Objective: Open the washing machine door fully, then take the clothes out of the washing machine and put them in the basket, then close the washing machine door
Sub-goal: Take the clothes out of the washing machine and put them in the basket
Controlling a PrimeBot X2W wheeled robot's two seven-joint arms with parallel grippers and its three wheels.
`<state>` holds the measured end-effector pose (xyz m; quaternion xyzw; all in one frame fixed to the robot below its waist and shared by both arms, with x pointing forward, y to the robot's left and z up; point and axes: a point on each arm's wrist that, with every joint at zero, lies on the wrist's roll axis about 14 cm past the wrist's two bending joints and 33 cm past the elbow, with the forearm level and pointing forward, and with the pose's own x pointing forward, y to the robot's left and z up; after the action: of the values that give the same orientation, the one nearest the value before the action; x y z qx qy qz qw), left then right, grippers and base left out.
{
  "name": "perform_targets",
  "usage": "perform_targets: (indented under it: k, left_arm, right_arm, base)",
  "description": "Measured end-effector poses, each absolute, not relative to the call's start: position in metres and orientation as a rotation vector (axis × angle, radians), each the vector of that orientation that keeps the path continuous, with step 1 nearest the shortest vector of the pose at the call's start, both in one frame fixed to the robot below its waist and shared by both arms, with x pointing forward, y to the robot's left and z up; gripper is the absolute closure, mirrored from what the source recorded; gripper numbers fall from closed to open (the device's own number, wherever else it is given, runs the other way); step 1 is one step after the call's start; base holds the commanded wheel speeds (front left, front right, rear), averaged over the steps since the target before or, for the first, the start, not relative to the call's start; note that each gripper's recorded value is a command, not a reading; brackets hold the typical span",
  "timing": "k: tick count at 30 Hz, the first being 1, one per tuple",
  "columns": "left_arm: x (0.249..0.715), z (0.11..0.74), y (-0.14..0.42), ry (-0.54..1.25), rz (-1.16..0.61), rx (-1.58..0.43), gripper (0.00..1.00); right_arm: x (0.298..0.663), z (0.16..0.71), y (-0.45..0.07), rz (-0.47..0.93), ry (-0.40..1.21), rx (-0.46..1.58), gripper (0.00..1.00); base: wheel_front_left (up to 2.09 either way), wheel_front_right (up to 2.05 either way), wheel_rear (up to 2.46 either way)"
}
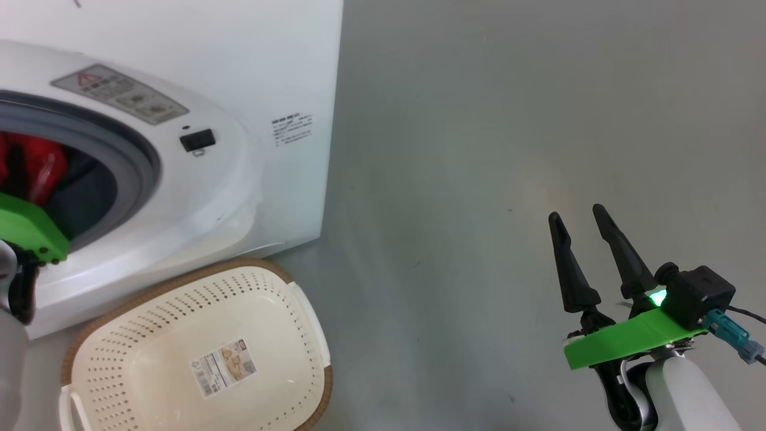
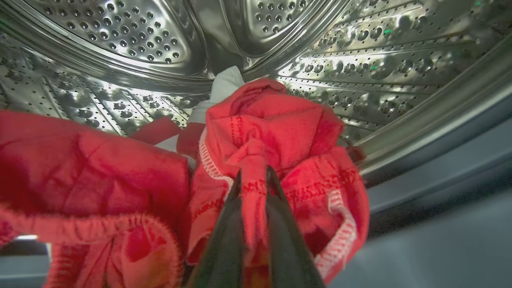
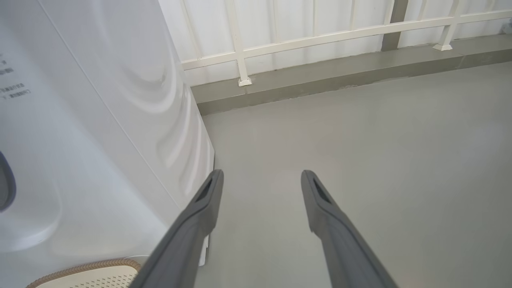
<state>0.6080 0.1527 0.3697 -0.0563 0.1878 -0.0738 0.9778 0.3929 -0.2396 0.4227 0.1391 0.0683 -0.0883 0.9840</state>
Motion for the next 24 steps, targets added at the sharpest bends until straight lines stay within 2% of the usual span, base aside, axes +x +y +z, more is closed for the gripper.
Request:
perform_targets:
  k: [10,24]
  left_arm:
    - [0.602,0.426,0.159,0.191,-0.135,-0.195,1.0]
    - [0.532,0.497,0.176,-0.063,-0.061,-0.259,1.0]
  right_arm:
    - [0.396,0.436,-0.229,-0.141,0.102,0.287,0.0]
    - [0.387,0.446,-0.21,-0.084,0.08,0.304,0.0]
  base:
    - [0.0,0.0,0.0]
    - [0.0,0.0,0.0]
